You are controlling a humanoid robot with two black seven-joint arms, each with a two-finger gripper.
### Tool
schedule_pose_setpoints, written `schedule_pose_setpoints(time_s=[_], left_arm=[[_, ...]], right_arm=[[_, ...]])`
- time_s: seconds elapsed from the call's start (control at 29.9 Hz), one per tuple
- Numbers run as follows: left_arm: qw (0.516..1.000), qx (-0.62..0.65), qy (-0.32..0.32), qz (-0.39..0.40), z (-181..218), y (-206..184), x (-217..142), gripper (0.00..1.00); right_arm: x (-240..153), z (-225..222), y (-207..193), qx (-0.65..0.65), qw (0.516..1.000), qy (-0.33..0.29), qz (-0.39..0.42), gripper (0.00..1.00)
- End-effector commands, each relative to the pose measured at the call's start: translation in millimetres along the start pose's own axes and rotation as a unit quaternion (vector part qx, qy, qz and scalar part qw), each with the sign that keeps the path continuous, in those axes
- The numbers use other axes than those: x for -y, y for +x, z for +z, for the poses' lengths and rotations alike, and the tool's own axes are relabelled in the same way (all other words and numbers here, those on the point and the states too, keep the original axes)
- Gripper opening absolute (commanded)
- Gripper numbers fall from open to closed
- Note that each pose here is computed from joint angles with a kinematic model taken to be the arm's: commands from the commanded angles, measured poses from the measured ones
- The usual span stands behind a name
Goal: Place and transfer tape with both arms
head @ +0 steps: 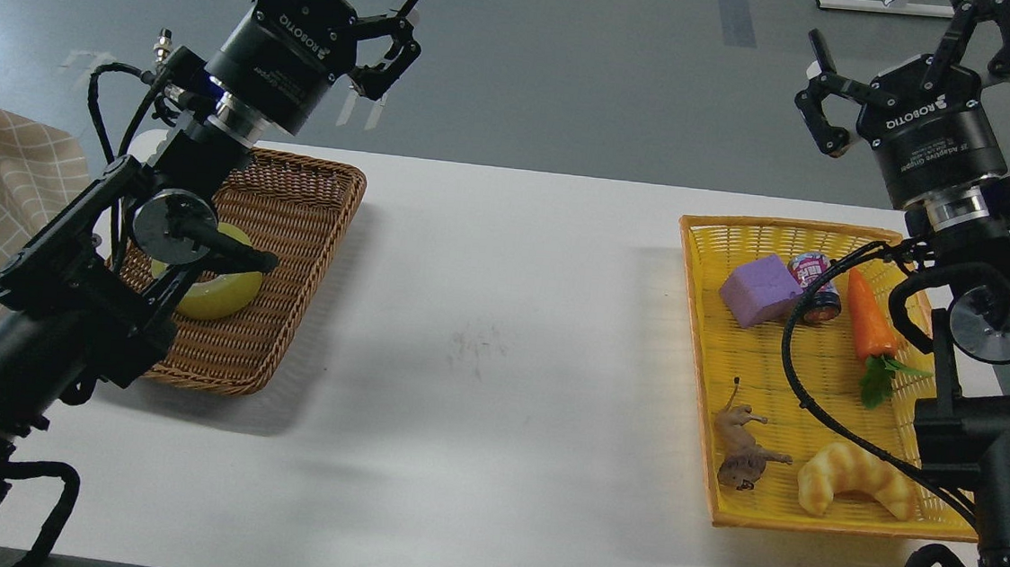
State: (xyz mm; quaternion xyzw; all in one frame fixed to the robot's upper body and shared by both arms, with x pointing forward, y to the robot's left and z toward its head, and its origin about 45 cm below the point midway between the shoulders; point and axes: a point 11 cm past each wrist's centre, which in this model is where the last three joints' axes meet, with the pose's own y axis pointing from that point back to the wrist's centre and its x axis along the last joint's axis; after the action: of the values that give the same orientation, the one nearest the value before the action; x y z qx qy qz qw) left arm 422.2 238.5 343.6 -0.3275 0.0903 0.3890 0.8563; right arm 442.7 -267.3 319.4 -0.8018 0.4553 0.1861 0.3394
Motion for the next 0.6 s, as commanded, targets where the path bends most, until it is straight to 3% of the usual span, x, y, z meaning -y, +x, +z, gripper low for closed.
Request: schedule_pose_setpoints(time_s=[0.0, 0.57], left_arm=[[1.0, -0.001, 0.0, 0.001, -0.4, 0.3, -0.5, 0.98], [1.0, -0.008, -0.009, 0.007, -1.1, 1.5, -2.9, 0.98]], right_arm=[[1.9, 5.5, -3.4, 0.009, 1.0, 0.001, -0.003, 1.0], [0.8, 8.2, -2.9, 0.011, 1.0, 0.0, -0.002, 1.0]])
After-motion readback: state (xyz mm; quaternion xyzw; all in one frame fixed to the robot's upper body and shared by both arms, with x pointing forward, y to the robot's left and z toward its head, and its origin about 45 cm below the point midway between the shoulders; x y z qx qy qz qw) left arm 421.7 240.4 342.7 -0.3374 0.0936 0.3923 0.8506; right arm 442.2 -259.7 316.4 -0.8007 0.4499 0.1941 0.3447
